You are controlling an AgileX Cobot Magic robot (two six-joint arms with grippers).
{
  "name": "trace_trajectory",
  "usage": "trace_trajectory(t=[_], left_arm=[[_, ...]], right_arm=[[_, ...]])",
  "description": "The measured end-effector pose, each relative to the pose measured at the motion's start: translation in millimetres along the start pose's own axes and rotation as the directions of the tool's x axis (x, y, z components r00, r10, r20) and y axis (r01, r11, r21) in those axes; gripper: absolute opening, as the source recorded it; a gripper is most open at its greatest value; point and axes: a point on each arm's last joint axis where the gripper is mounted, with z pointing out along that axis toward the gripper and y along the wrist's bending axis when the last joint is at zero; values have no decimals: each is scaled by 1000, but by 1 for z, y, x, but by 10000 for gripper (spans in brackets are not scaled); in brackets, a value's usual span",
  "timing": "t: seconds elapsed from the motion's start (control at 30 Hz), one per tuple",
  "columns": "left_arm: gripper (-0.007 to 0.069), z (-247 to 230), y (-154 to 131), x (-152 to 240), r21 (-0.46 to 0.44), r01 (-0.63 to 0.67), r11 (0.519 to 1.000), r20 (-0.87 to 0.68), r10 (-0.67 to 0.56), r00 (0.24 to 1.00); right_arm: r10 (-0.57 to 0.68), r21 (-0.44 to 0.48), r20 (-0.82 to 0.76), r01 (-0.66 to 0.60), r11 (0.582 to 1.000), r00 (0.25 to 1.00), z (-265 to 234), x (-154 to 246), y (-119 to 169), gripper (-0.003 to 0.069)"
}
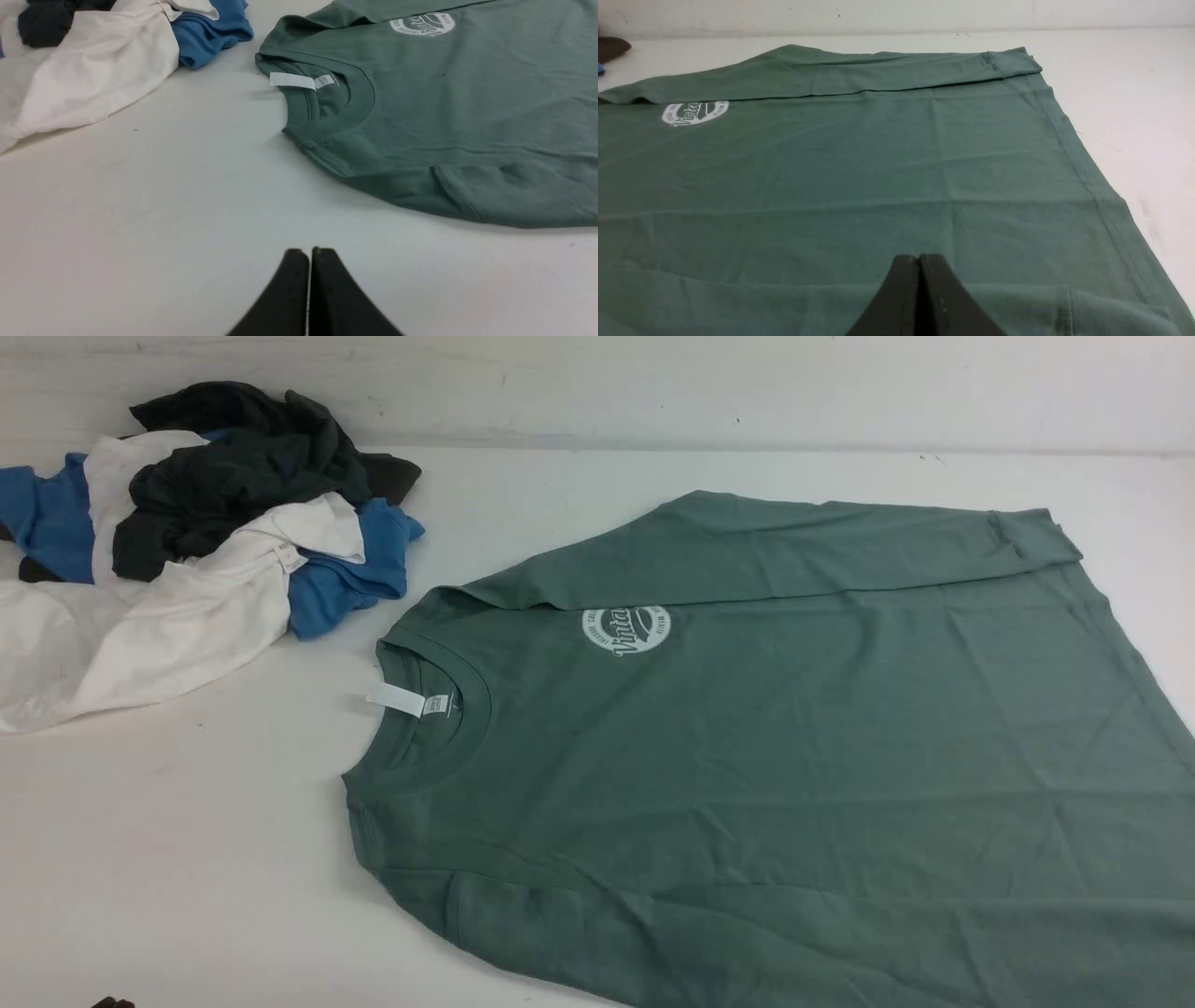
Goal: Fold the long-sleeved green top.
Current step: Hold the cuff closest to the cuff with your right arm
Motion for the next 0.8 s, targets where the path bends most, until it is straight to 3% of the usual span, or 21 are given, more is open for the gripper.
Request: trace_trajectory(t=[0.8], left_arm=[[-4,0,0,0,-4,-11,1000,0,11,1000]], right_arm=[[0,0,0,0,1000,1000,0,0,0,-15]])
